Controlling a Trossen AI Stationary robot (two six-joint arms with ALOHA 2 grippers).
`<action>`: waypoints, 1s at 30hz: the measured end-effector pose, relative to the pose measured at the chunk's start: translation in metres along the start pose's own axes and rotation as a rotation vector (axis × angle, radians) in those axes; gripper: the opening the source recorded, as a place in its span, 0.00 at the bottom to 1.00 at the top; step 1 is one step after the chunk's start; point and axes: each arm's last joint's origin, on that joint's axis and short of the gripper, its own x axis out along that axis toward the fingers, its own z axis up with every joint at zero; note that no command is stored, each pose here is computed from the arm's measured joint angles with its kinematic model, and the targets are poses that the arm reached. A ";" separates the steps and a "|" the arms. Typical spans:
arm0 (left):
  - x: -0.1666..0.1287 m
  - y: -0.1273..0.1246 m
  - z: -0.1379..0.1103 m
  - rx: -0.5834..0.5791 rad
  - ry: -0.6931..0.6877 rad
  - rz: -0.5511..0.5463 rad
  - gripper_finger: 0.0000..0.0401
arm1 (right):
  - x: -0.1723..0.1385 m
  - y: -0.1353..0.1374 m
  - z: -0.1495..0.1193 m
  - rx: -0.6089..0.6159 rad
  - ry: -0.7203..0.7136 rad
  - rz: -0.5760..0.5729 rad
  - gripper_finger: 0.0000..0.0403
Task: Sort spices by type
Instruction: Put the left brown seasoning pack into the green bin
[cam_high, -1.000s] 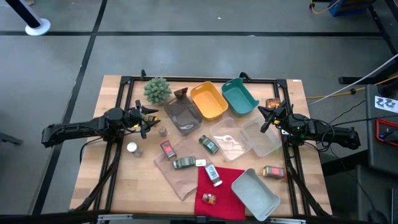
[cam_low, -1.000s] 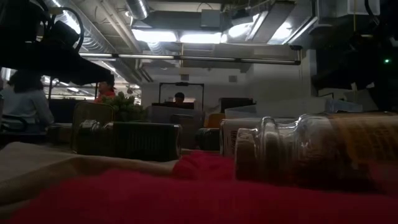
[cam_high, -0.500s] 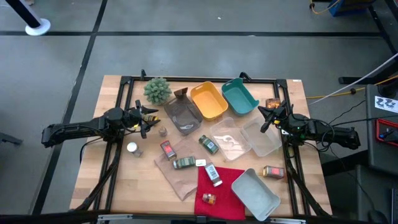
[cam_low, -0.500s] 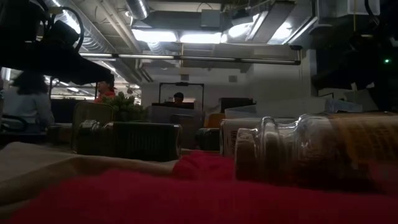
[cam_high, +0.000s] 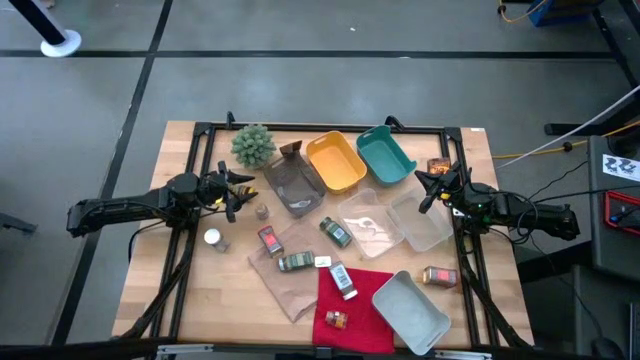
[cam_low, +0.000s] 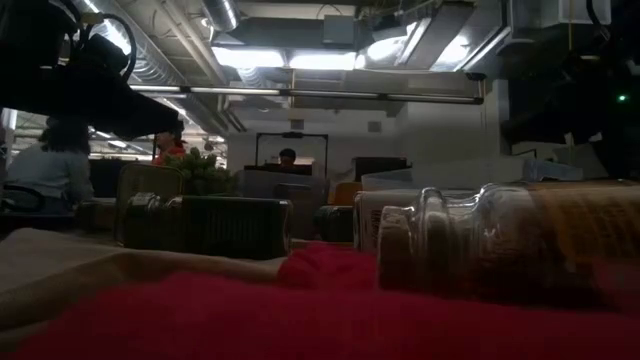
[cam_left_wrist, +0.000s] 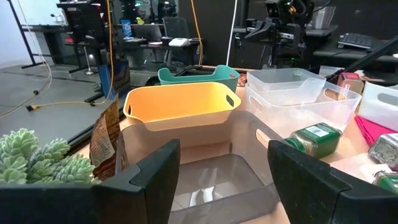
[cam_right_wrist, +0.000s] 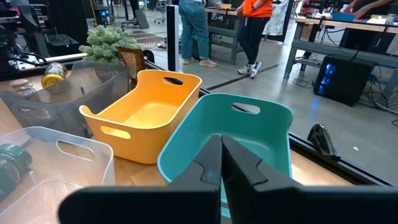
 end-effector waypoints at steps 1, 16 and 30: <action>0.000 0.000 0.000 0.000 0.000 0.000 0.57 | 0.000 0.000 0.000 0.000 0.000 0.000 0.02; 0.000 0.000 0.000 -0.001 0.000 0.000 0.57 | 0.000 0.000 0.000 0.001 0.000 -0.002 0.11; 0.000 0.001 0.001 -0.096 -0.013 0.023 0.57 | 0.000 -0.001 0.000 0.038 -0.002 -0.019 0.47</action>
